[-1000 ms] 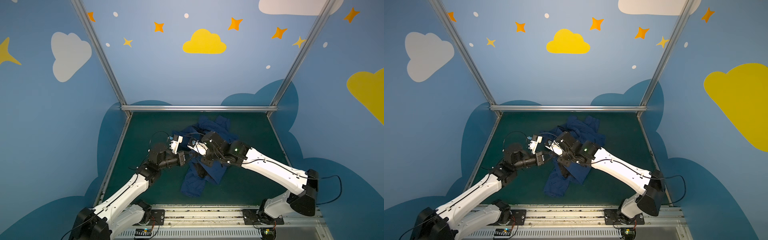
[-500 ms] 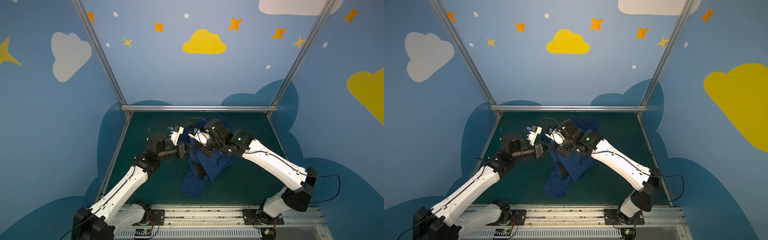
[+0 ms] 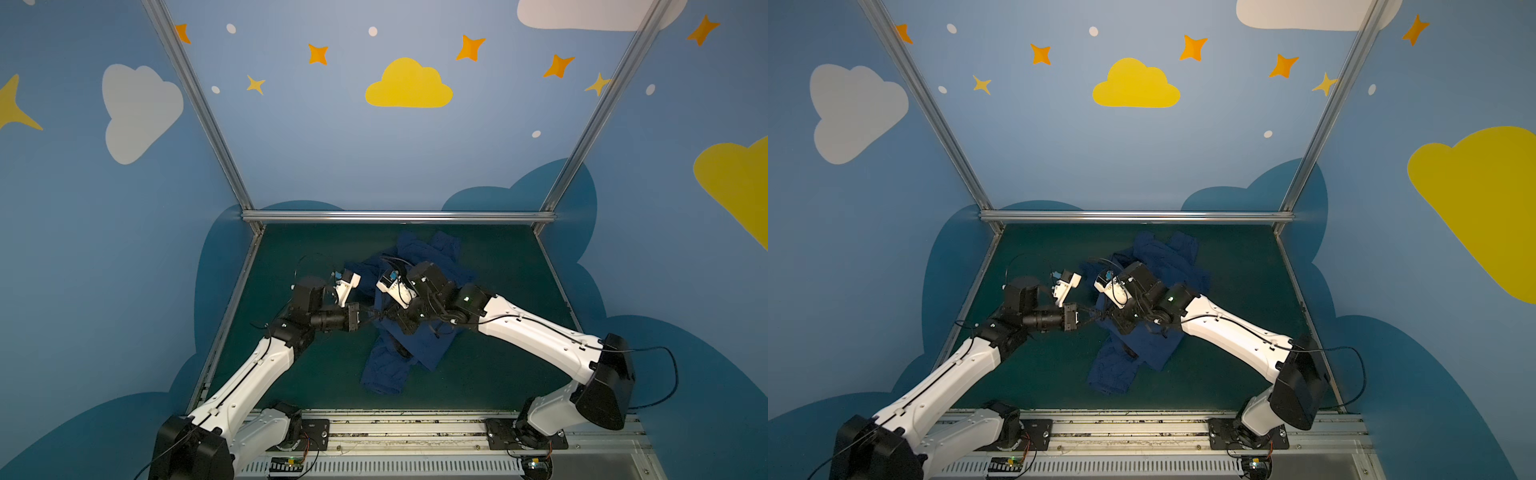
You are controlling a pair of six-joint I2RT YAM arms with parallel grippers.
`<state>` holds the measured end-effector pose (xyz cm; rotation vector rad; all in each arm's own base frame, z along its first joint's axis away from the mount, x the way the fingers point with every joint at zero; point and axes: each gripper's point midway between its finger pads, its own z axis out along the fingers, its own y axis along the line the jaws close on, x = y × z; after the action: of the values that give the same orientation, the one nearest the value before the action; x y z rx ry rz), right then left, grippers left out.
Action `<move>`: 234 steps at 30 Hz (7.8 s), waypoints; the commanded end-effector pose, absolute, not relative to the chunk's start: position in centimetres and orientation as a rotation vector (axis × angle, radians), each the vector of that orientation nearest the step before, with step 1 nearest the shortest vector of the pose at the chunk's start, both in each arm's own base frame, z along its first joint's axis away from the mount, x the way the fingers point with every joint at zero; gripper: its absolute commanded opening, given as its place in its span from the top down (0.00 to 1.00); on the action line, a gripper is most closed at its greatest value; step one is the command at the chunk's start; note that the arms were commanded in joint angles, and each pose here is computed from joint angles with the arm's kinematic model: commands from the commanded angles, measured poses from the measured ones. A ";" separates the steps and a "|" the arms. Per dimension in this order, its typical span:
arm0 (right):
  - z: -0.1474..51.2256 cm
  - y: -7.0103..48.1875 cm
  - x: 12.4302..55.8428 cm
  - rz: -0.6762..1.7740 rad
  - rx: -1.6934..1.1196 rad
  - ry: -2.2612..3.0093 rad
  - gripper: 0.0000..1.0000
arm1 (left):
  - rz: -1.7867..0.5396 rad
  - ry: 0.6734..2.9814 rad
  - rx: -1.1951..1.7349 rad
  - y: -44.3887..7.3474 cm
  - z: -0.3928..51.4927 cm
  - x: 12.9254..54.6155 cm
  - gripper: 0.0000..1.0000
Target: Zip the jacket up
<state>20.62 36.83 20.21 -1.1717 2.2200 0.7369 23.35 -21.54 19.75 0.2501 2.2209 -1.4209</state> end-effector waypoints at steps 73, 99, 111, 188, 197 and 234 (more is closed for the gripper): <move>19.7 38.0 19.8 0.742 -1.182 2.227 0.95 | -1.519 2.038 0.077 -22.9 21.3 22.5 0.97; 21.5 35.5 21.5 0.510 -1.176 2.231 1.00 | -1.425 2.142 0.127 -22.6 19.9 22.0 0.97; 26.5 31.3 24.8 0.433 -1.043 2.276 1.00 | -1.372 2.139 0.205 -22.5 22.0 21.8 0.97; 9.3 3.4 23.6 0.123 0.658 2.600 1.00 | -0.279 2.267 0.079 -0.2 14.2 29.5 0.97; 6.5 -1.1 21.8 -0.102 0.870 2.584 1.00 | -0.225 2.352 0.071 0.5 11.4 28.5 0.97; 13.4 -1.3 34.5 -0.166 0.149 1.913 0.01 | -0.053 1.869 -0.016 -1.9 15.7 33.1 0.01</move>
<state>32.96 -1.53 11.74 0.1974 2.0308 -0.1630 32.01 -3.79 13.95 0.0118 1.9630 -0.1980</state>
